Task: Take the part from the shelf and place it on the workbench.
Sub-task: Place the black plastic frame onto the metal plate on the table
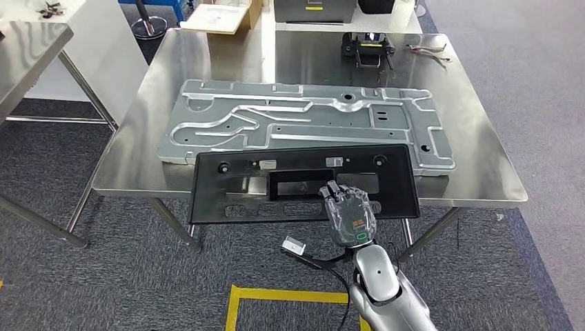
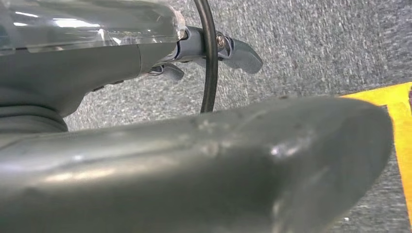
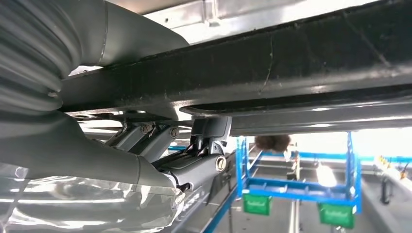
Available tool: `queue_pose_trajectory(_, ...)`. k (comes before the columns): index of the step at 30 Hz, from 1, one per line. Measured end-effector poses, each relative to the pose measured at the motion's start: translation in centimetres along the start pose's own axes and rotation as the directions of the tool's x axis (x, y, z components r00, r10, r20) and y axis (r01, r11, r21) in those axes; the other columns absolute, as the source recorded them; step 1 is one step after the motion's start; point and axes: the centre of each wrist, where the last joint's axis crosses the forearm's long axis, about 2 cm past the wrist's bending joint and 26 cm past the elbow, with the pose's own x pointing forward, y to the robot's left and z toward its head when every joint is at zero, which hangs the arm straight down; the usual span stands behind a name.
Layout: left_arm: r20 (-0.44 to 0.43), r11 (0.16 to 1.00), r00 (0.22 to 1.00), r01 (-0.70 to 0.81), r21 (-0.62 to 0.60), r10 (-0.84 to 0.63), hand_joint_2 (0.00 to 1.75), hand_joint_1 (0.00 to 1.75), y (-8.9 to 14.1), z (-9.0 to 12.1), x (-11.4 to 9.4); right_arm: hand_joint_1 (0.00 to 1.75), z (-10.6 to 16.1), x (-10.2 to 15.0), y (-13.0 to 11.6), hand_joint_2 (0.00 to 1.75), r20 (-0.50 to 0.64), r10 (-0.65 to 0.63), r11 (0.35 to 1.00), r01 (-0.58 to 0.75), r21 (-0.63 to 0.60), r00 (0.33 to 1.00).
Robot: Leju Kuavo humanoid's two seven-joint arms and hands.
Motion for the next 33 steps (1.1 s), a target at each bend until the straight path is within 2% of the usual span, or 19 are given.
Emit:
queue_pose_trajectory(13,-0.001,1.0,1.0,0.0,-0.01,0.0,0.0,0.0,-0.2,-0.1,0.3,1.75,-0.4,-1.5,0.0,1.75,0.028,0.024,1.0,-0.024,-0.001,0.999)
queue_pose_trajectory(23,-0.016,1.0,1.0,0.001,-0.01,-0.002,0.0,0.0,-0.2,0.2,-0.4,1.75,-0.1,-2.1,0.1,1.75,0.04,0.028,0.999,-0.029,0.014,0.999)
queue_pose_trajectory(33,-0.021,1.0,1.0,0.0,-0.007,0.0,0.0,0.0,-0.1,0.1,-0.3,1.75,0.5,-3.4,0.4,1.75,0.012,0.018,0.999,-0.019,0.035,1.0)
